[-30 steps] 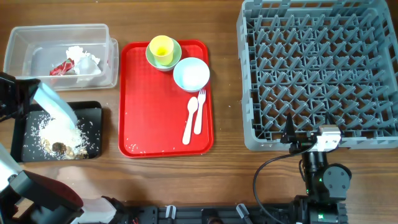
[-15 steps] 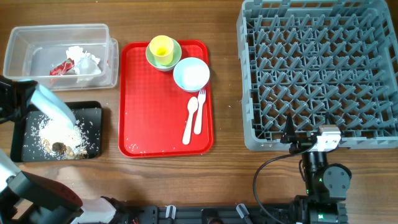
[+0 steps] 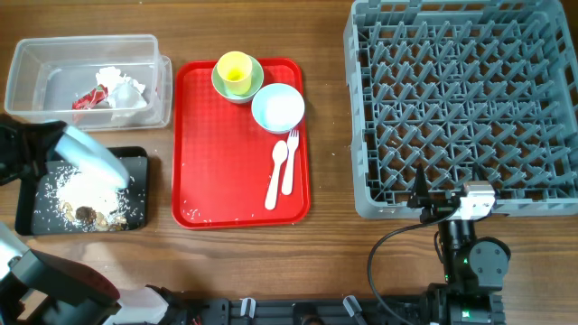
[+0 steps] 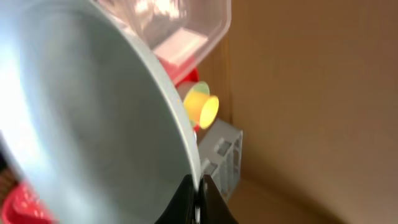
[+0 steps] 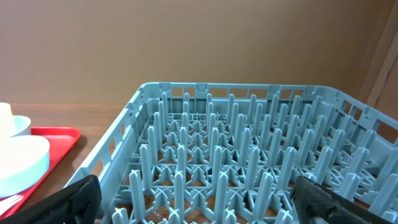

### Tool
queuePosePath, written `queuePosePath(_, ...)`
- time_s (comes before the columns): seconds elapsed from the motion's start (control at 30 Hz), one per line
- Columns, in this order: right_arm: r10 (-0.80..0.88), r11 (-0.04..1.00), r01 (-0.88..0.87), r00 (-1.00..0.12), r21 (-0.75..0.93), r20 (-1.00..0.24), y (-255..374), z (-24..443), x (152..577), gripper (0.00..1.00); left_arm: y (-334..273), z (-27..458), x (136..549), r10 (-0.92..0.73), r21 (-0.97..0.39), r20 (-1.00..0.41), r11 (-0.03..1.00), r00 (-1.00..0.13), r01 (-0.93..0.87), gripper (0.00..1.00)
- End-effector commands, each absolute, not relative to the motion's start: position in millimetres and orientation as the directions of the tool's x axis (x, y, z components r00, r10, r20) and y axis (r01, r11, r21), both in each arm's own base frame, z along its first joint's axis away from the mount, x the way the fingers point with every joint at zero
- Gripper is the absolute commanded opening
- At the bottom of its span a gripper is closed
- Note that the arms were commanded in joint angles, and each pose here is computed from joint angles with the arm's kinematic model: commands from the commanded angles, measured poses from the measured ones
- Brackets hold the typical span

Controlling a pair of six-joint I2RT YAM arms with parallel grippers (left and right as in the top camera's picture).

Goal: Sort waste into correct bins and load items into the dishwasher rack
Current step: 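Tilt the plate with the left gripper to dump rice onto the black tray, then carry the emptied plate back and set it on the red tray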

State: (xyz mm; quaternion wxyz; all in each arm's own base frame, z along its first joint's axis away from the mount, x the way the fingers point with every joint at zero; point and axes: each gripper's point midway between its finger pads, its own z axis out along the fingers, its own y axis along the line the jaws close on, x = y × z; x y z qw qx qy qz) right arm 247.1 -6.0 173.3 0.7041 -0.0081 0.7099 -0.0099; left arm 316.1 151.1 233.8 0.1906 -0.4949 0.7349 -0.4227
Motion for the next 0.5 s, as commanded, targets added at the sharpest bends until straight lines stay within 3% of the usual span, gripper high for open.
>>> queuePosePath(0.0, -0.023, 1.0, 0.014, -0.003, -0.023, -1.0, -8.2, 174.3, 246.9, 1.0, 107.1, 257.8, 313.3, -0.831, -0.839, 0.123, 0.205, -0.543, -0.504, 0.04)
queuePosePath(0.2, -0.023, 1.0, 0.014, -0.003, -0.023, -1.0, -8.2, 174.3, 246.9, 1.0, 37.6, 261.7, 302.2, -0.74, -0.753, 0.057, 0.409, -0.67, -0.516, 0.04)
queuePosePath(0.33, -0.023, 1.0, 0.014, -0.003, -0.023, -1.0, -8.2, 174.3, 246.9, 1.0, 4.7, 230.8, 301.2, -0.688, -0.55, 0.01, 0.603, -0.726, -0.578, 0.04)
queuePosePath(0.47, -0.023, 1.0, 0.014, -0.003, -0.023, -1.0, -8.2, 174.3, 246.9, 1.0, -38.7, 206.6, 317.2, -0.602, -0.426, -0.077, 0.741, -0.795, -0.52, 0.04)
